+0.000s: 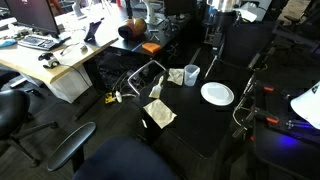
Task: Remove the black sharpie from the cup, put it on the table, and then put it back in the cup
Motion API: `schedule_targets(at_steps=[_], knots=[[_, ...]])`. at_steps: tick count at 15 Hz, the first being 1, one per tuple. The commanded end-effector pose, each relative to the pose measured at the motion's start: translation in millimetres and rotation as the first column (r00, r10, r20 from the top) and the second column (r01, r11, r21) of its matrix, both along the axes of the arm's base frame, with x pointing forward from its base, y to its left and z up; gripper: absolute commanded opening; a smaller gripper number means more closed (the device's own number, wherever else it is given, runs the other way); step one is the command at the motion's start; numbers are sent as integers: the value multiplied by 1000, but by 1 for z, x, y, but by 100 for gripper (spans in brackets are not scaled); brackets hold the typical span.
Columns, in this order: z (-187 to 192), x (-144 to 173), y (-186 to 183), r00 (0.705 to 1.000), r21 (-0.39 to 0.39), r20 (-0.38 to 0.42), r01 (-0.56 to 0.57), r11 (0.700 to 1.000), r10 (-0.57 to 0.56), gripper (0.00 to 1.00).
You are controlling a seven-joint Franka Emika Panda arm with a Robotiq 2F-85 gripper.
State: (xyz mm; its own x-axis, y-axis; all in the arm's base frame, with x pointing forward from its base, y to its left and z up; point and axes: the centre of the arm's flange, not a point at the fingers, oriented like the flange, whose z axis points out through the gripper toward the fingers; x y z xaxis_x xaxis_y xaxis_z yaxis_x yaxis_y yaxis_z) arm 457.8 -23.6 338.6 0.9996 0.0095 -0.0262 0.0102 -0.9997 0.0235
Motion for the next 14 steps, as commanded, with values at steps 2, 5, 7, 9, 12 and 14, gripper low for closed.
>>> schedule_targets(at_steps=[2,5,7,9,12,14], knots=[[-39,25,-17,1000,18,12,17,1000,-17,100],[-63,39,-26,998,36,26,64,997,-65,100],[-75,49,-31,996,51,30,86,995,-88,100],[-84,61,-34,994,59,26,105,993,-107,100],[-92,79,-37,993,51,12,119,992,-120,100],[-90,66,-32,993,40,12,116,992,-117,100]])
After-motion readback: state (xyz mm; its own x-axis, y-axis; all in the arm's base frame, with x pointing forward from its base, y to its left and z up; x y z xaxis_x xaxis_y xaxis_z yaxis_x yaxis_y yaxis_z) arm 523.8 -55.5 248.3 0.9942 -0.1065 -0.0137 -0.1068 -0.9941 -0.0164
